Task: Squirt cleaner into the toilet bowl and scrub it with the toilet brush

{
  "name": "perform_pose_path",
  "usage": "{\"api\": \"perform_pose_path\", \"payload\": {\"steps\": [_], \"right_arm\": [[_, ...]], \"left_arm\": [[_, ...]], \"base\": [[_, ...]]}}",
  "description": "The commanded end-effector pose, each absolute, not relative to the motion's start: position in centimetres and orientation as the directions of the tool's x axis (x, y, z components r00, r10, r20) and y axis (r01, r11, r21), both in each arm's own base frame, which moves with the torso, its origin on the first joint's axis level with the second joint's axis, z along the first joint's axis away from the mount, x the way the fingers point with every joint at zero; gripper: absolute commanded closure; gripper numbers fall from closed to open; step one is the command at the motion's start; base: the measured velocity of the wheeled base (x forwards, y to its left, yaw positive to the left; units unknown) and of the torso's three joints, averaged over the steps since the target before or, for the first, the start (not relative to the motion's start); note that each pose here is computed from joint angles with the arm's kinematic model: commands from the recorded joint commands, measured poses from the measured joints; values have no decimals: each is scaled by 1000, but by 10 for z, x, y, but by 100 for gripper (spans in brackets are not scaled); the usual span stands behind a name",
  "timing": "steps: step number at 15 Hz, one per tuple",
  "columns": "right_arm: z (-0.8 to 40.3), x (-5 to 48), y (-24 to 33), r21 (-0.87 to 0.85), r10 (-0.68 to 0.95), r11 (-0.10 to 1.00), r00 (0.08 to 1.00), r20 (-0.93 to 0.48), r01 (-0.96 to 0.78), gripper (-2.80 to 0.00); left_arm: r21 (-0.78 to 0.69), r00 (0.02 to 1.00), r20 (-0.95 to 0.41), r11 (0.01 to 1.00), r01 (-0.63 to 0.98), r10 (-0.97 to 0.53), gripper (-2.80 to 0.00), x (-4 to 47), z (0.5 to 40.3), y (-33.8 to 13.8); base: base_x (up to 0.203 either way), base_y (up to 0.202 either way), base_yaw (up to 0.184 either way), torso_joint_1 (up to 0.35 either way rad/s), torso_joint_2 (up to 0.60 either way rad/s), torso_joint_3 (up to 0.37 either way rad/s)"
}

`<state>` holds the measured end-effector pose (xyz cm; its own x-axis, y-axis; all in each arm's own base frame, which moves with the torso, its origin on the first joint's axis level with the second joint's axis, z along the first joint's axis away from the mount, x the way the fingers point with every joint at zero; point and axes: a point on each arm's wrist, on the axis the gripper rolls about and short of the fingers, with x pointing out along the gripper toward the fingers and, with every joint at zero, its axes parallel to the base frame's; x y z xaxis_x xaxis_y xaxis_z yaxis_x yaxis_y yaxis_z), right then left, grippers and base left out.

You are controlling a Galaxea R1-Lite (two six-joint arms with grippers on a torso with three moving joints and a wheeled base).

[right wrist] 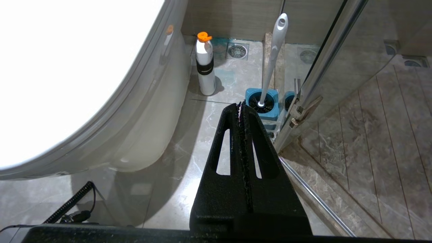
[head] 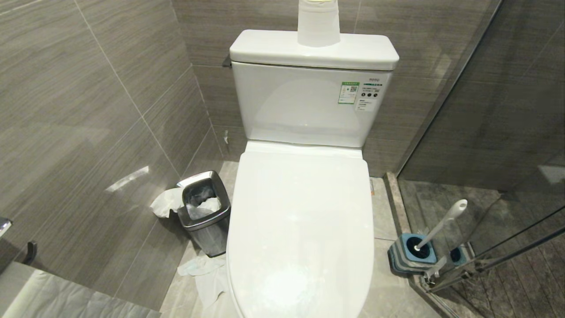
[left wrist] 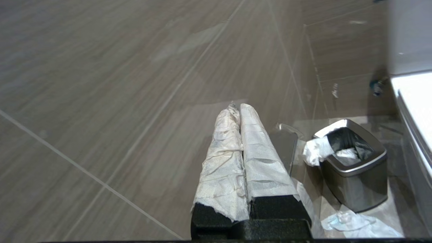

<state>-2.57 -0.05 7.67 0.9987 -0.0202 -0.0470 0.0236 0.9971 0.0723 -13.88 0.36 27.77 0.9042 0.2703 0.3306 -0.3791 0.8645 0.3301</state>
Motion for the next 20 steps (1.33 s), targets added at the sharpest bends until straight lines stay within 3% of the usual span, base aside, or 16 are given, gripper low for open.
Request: {"api": "perform_pose_path", "payload": {"steps": [1, 9, 14, 17, 20], "right_arm": [[77, -26, 0, 73, -21, 997, 999, -48, 25, 0], [76, -26, 0, 73, -20, 997, 999, -49, 23, 0], [77, -26, 0, 73, -21, 997, 999, -48, 24, 0], [77, -26, 0, 73, -20, 997, 999, -48, 24, 0], [76, -26, 0, 73, -20, 997, 999, -48, 23, 0]], "left_arm": [[343, 907, 340, 865, -367, 250, 0, -148, 263, 4], [313, 932, 287, 897, -311, 223, 0, -140, 210, 5], [281, 995, 92, 958, -56, 31, 0, -107, 177, 1], [237, 1000, 2, 971, 18, -19, 0, -94, 160, 0], [213, 996, 84, 977, 12, -31, 0, -81, 159, -1]], "base": [[0, 0, 0, 0, 0, 0], [0, 0, 0, 0, 0, 0], [0, 0, 0, 0, 0, 0], [0, 0, 0, 0, 0, 0], [0, 0, 0, 0, 0, 0]]}}
